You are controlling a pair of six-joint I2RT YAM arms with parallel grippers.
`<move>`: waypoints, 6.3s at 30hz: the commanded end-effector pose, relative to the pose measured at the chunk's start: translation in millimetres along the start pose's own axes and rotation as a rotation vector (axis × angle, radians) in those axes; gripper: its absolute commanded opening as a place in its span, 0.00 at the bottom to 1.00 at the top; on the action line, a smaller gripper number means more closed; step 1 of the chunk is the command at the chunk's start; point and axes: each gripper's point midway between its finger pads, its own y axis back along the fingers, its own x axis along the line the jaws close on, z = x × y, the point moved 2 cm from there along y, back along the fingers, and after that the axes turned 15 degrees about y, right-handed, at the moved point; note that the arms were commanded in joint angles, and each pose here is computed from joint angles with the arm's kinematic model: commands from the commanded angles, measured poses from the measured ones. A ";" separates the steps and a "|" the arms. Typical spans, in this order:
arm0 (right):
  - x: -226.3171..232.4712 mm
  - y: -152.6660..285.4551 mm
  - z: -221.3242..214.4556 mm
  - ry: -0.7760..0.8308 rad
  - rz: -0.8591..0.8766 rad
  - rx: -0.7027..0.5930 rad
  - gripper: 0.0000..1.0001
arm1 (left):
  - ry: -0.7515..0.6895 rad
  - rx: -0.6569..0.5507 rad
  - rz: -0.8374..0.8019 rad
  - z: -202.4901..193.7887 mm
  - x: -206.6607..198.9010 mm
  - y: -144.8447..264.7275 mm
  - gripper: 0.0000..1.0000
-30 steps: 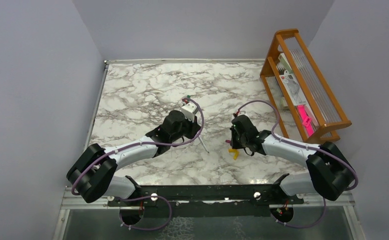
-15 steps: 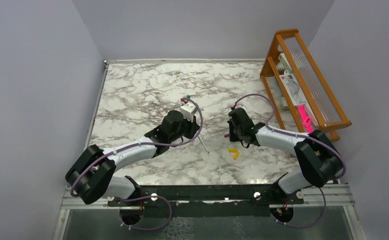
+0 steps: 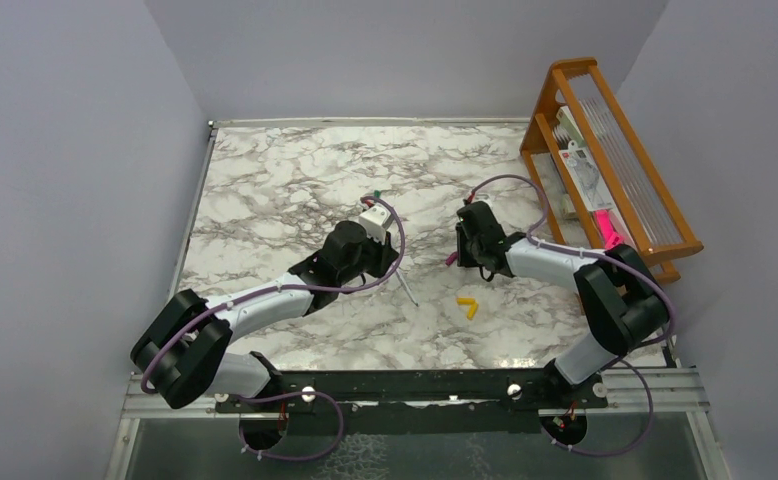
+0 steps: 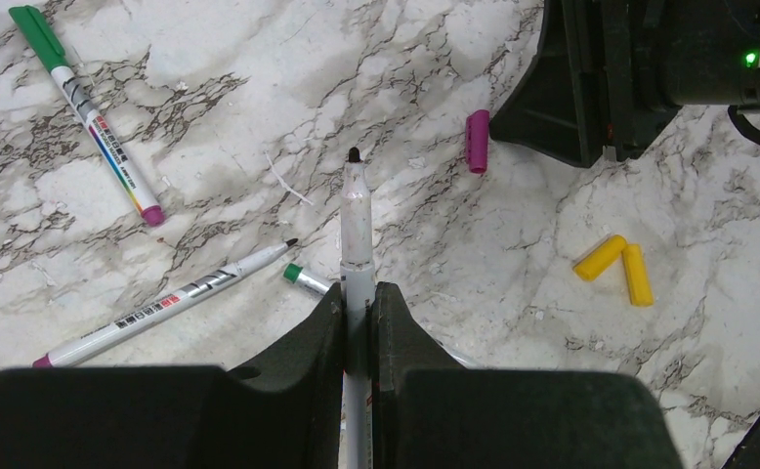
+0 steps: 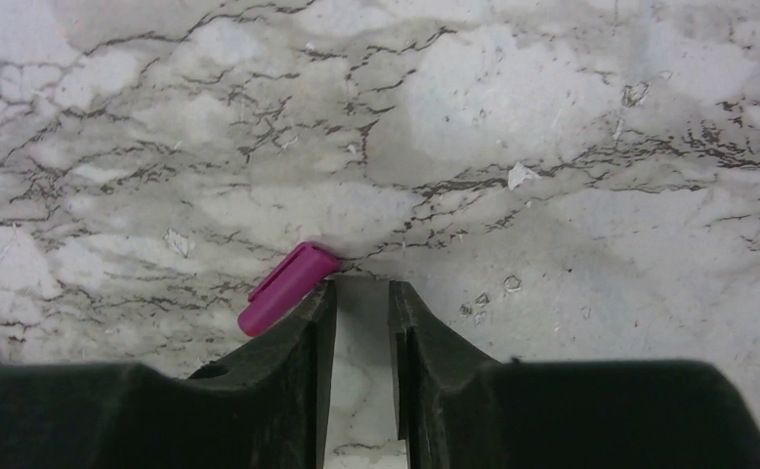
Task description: Insert the pens into the pen caps
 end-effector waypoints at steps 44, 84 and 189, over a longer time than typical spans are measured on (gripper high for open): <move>22.5 -8.7 24.1 -0.013 0.038 -0.035 0.37 | -0.007 -0.016 0.025 3.6 6.9 0.4 0.00; 31.1 154.7 135.6 -0.397 0.472 -0.952 0.01 | 0.277 -0.021 -0.519 1.2 -81.9 2.8 0.00; 66.4 159.4 74.5 -0.215 0.726 -0.922 0.01 | 0.284 -0.298 -0.751 99.8 -147.5 24.7 0.00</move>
